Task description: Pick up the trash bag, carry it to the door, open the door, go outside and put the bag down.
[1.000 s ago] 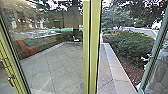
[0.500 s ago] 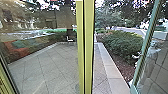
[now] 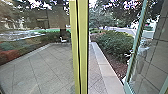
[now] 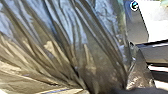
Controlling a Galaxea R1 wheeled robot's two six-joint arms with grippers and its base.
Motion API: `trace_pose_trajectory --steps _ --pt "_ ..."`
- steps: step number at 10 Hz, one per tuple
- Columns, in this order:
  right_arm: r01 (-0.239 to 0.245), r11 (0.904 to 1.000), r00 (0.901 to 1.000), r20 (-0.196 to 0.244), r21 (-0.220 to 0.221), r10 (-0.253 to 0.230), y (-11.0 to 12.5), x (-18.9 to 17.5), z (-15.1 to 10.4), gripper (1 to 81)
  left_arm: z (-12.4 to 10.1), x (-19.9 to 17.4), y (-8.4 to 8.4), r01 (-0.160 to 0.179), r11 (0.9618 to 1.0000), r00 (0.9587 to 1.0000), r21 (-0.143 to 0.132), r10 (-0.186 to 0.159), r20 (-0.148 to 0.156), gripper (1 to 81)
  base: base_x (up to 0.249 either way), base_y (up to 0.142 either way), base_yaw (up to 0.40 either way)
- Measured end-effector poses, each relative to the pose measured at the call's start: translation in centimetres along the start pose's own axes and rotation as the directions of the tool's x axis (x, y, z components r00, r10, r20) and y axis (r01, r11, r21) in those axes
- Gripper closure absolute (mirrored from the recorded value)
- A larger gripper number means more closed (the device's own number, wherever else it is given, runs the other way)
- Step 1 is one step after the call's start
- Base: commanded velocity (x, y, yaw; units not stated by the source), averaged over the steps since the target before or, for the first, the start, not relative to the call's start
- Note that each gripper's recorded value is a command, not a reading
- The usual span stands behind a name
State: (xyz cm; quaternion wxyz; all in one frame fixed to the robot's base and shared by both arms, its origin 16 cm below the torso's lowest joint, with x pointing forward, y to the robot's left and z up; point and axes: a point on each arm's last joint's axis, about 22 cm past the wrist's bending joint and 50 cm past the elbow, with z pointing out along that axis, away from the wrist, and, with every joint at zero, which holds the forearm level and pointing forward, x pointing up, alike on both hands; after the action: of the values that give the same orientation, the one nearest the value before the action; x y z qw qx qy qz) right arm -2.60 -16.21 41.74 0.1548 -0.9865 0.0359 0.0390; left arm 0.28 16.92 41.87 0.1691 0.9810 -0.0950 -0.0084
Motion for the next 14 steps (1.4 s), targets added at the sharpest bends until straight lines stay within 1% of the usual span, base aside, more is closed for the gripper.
trace_pose_trajectory --steps 1,4,13,14 --pt "-0.002 1.0000 1.0000 0.007 -0.003 0.002 0.10 -0.47 0.04 1.0 0.01 -0.07 0.02 0.000 1.0000 1.0000 0.000 0.000 0.001 81.1 0.000 0.000 -0.166" --pt "-0.002 1.0000 1.0000 0.009 -0.005 0.002 0.14 -0.59 0.06 1.0 0.01 -0.03 0.02 0.000 1.0000 1.0000 0.000 0.000 0.000 81.1 0.000 0.000 -0.134" --pt "0.000 1.0000 1.0000 0.007 -0.002 0.000 -0.11 -0.47 0.11 1.0 0.00 -0.04 0.00 0.000 1.0000 1.0000 0.000 0.000 0.000 81.1 0.000 0.000 0.000" --pt "-0.001 1.0000 1.0000 0.008 -0.001 0.001 -0.18 -0.48 0.12 1.0 0.01 -0.03 0.03 0.000 1.0000 1.0000 0.000 0.000 0.000 81.1 0.000 -0.075 0.000"
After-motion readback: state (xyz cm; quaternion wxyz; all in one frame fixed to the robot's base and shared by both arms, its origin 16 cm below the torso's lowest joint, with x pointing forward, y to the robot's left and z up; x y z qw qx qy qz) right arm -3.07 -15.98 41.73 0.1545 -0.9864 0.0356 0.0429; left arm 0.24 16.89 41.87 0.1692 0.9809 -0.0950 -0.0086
